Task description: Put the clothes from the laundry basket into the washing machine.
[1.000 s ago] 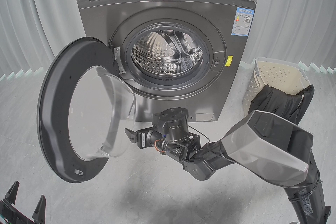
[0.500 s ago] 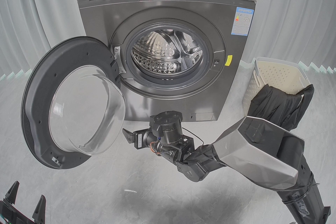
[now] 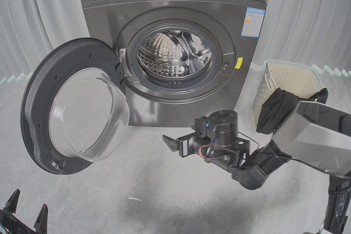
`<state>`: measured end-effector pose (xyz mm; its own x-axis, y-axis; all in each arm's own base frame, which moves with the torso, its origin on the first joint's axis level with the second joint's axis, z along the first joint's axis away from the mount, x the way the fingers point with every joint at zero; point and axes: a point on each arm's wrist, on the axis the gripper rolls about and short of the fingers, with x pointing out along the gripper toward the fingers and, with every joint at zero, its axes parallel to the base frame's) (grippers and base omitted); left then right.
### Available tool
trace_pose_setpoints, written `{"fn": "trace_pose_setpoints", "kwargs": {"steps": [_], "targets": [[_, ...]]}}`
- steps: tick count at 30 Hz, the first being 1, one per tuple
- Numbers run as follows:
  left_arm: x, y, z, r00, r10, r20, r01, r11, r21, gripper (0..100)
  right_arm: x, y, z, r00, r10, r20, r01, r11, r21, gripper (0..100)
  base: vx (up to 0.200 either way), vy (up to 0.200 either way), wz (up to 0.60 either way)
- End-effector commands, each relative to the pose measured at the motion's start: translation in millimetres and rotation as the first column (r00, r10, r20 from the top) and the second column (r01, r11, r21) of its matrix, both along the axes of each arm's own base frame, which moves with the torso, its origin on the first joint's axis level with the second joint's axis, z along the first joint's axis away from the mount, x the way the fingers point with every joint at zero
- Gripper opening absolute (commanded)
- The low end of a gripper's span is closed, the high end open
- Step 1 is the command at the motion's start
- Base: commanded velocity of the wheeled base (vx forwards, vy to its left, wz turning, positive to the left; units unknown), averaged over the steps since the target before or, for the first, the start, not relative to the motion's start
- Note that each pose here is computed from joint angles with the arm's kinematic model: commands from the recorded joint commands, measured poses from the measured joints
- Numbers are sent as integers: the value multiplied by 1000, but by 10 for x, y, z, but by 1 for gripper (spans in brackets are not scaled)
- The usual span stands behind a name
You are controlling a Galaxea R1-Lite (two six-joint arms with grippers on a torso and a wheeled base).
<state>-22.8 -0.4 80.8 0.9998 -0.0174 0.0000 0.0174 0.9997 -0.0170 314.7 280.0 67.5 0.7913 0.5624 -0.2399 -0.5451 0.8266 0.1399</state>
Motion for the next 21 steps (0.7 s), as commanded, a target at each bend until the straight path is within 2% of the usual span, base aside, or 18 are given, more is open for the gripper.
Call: {"fn": "trace_pose_setpoints", "kwargs": {"steps": [1,2,3,5,8,11,13,16,21], "targets": [[0,0,-48,1000,-1,0,1,1000,0,100,-441,-1112,718,976,-98,197,95,995,24,100,0,0,0],[0,0,-48,1000,-1,0,1,1000,0,100,-455,-1132,727,975,-100,199,98,995,24,100,0,0,0],[0,0,-48,1000,-1,0,1,1000,0,100,-599,-1331,793,969,-120,215,118,993,22,100,0,0,0],[0,0,-48,1000,-1,0,1,1000,0,100,-809,-1580,915,960,-145,241,141,989,35,100,0,0,0],[0,0,-48,1000,-1,0,1,1000,0,100,-936,-1722,1001,950,-174,260,168,985,49,100,0,0,0],[0,0,-48,1000,-1,0,1,1000,0,100,-1172,-2025,1090,920,-257,296,248,966,69,100,0,0,0],[0,0,-48,1000,-1,0,1,1000,0,100,-1337,-2172,1042,910,-289,297,287,957,52,100,0,0,0],[0,0,-48,1000,-1,0,1,1000,-1,100,-1561,-2370,996,885,-341,317,348,937,35,100,0,0,0],[0,0,-48,1000,-1,0,1,1000,-1,100,-1847,-2523,1013,845,-395,361,397,915,71,100,0,0,0]]}}
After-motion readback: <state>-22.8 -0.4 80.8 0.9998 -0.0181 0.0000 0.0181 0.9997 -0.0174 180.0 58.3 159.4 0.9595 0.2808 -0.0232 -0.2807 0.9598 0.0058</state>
